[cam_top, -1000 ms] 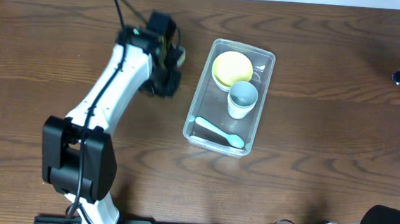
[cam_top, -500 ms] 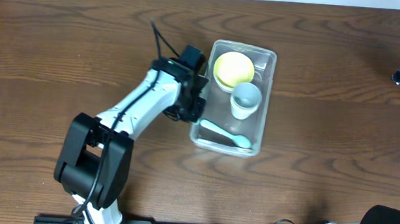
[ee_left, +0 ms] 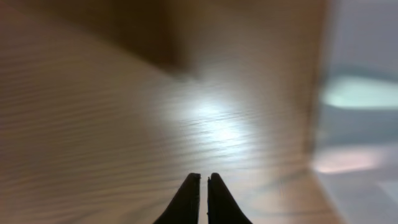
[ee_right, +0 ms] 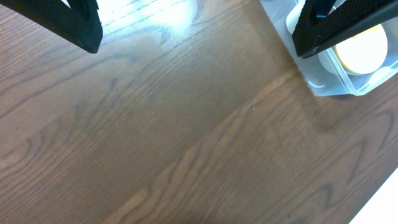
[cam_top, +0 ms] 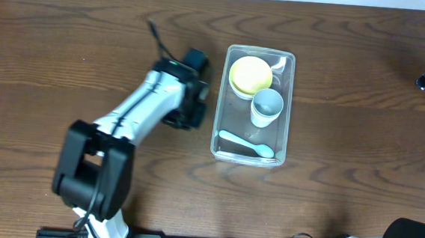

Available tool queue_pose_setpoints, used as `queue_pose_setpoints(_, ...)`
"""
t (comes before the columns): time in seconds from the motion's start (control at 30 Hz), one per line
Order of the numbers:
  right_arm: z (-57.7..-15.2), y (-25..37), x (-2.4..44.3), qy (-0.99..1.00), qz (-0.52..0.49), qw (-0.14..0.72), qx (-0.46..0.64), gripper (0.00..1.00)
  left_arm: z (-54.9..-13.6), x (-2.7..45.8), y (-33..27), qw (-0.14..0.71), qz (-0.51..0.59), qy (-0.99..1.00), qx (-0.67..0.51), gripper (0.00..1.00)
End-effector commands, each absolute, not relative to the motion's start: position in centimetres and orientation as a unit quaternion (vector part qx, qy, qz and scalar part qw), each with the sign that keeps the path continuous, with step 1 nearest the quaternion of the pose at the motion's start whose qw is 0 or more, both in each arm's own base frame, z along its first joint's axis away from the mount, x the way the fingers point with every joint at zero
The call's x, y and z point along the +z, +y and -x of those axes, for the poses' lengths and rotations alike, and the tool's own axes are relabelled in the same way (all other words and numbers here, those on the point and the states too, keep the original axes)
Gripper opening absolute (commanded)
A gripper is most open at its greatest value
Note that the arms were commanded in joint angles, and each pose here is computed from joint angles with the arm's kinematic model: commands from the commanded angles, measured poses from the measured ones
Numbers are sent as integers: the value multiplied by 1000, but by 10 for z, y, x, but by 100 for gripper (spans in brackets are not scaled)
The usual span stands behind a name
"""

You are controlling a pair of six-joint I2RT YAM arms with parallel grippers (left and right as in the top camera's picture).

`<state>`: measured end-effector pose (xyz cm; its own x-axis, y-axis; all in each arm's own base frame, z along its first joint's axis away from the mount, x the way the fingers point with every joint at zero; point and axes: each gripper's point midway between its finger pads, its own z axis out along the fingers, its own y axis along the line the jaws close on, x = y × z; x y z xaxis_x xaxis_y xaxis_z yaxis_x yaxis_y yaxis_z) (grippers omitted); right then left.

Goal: Pack container

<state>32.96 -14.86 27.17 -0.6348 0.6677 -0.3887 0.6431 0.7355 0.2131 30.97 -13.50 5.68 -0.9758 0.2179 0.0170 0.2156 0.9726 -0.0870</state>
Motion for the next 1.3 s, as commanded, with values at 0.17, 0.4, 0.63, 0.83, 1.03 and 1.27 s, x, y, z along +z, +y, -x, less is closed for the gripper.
queue_pose_setpoints(0.17,-327,-149,275,904,-359,230,25,99,-343,152,-35,-131,-34,-990,33,64)
queue_pose_setpoints(0.4,-327,-149,275,904,-359,230,25,99,-336,195,0,-198,-82,-976,31,98)
queue_pose_setpoints(0.63,-328,-149,275,904,-359,230,25,99,-335,198,1,-202,-84,-975,31,98)
queue_pose_setpoints(0.83,-327,-149,275,904,-359,230,25,99,-335,198,1,-202,-84,-975,31,98)
queue_pose_setpoints(1.03,-328,-149,274,905,-358,229,25,99,-335,198,1,-202,-84,-975,31,98)
queue_pose_setpoints(1.27,-319,-116,311,905,-316,282,30,99,-335,198,1,-202,-84,-975,31,98)
